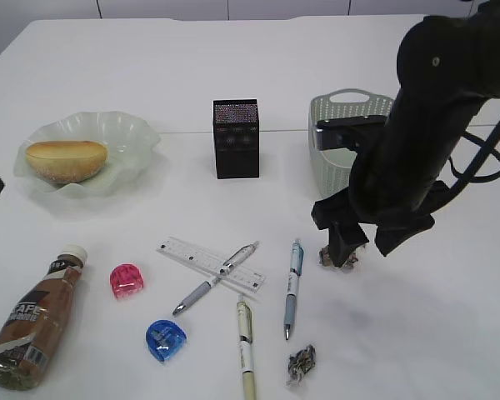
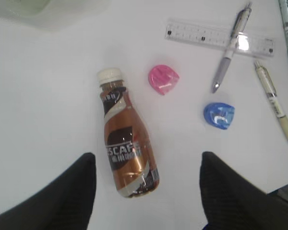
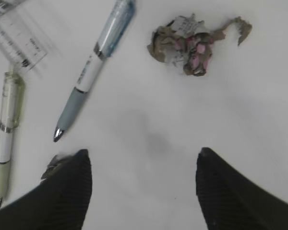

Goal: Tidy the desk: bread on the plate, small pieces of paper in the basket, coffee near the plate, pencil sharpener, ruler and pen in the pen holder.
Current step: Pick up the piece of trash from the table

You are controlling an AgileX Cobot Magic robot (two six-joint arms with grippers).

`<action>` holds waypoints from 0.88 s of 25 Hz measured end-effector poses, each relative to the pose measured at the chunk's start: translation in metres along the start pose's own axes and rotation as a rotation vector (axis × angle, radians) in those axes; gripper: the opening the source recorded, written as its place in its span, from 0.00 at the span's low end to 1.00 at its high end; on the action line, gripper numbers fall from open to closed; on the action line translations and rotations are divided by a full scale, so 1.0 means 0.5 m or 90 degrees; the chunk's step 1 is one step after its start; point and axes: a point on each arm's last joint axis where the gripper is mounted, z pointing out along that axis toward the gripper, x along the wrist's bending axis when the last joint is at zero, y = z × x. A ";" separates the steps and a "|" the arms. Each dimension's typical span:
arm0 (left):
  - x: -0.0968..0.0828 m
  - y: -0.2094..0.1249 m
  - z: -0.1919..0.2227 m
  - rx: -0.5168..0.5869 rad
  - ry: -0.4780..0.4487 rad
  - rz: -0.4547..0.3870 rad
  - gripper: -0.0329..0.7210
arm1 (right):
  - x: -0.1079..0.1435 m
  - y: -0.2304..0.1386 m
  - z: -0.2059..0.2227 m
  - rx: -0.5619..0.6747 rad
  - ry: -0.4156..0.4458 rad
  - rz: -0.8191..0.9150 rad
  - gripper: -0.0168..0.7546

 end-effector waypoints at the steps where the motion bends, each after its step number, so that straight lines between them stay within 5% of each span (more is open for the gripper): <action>1: 0.003 -0.012 -0.001 0.004 0.002 -0.007 0.70 | -0.009 0.004 0.010 0.003 -0.002 0.010 0.66; 10: 0.023 -0.075 -0.020 -0.007 0.021 -0.048 0.70 | -0.034 0.043 0.049 -0.030 -0.008 0.081 0.66; 22: 0.025 -0.080 -0.018 -0.004 0.029 -0.058 0.70 | -0.045 0.124 0.119 -0.001 -0.037 0.122 0.66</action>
